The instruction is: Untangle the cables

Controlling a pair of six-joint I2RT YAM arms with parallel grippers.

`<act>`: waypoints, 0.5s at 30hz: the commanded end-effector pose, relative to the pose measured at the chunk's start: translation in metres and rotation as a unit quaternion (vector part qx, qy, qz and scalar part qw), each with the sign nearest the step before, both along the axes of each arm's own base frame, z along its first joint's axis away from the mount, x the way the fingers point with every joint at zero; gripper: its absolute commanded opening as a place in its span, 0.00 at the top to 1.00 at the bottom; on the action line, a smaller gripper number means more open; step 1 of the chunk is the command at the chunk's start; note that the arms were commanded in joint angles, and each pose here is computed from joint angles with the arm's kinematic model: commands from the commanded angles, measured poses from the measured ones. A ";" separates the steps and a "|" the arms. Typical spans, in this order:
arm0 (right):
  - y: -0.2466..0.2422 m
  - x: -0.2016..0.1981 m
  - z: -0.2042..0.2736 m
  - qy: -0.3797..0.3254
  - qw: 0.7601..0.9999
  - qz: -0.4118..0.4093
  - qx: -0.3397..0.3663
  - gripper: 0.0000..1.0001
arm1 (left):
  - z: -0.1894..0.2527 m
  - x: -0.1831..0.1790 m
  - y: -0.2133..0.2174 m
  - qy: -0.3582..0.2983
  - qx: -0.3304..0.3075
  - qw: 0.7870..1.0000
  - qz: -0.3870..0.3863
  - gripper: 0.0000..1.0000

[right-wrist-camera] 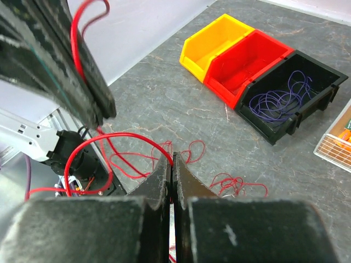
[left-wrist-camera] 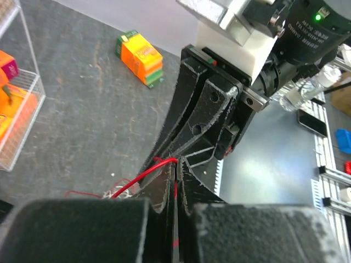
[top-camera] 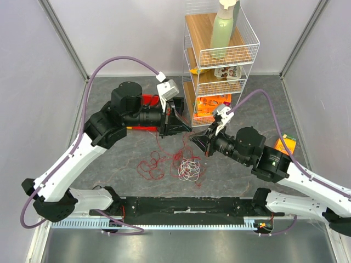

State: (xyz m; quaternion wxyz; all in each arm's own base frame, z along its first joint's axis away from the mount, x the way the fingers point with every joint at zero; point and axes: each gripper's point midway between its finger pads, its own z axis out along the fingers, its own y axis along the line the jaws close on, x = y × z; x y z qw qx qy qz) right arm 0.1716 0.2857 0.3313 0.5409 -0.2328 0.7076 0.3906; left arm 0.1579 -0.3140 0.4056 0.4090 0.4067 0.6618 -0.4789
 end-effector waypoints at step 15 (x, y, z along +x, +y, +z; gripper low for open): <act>-0.007 0.002 0.017 -0.018 0.999 -0.007 -0.028 1.00 | -0.036 0.004 -0.009 0.097 0.029 0.995 0.012 0.92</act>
